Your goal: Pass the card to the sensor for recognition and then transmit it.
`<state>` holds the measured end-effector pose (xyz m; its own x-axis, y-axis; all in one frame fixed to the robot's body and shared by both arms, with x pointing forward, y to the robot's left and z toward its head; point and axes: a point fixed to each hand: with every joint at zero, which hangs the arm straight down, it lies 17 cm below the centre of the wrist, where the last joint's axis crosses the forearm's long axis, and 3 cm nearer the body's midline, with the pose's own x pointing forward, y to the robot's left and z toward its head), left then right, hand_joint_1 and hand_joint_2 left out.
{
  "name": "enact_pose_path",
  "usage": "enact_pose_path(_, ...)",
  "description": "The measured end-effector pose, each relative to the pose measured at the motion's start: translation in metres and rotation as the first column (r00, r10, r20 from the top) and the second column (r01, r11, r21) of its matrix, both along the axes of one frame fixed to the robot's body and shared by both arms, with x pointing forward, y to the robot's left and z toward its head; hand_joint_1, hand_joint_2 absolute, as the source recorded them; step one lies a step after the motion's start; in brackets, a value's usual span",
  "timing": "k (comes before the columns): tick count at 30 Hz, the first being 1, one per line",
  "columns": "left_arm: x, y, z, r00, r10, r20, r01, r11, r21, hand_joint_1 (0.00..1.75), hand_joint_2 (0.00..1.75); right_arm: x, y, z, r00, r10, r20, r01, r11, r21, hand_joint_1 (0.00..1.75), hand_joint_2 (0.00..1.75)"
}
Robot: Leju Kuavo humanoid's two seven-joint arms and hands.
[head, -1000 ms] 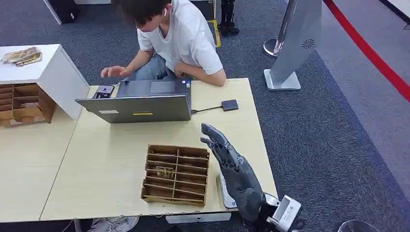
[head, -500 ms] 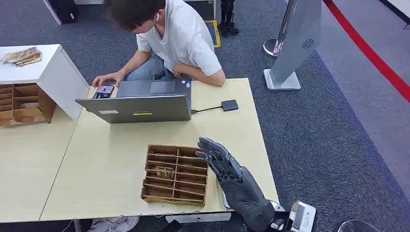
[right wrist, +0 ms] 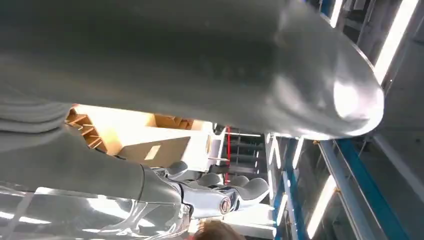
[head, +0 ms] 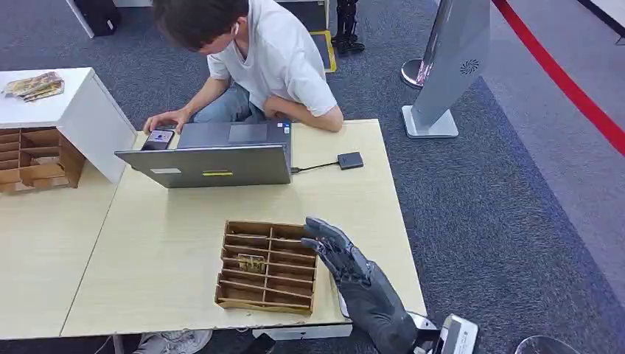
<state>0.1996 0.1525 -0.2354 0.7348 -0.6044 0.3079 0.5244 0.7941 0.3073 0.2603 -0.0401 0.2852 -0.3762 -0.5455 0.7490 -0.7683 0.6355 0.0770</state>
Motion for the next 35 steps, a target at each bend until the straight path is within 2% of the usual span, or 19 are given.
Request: enact_pose_path(35, 0.0018, 0.0008, 0.0007, 1.0, 0.02, 0.005, -0.02, 1.0, -0.002, 0.0, 0.0, 0.0073, -0.0029, -0.0082, 0.999, -0.037, -0.021, 0.036, 0.999, -0.017, 0.0, 0.0)
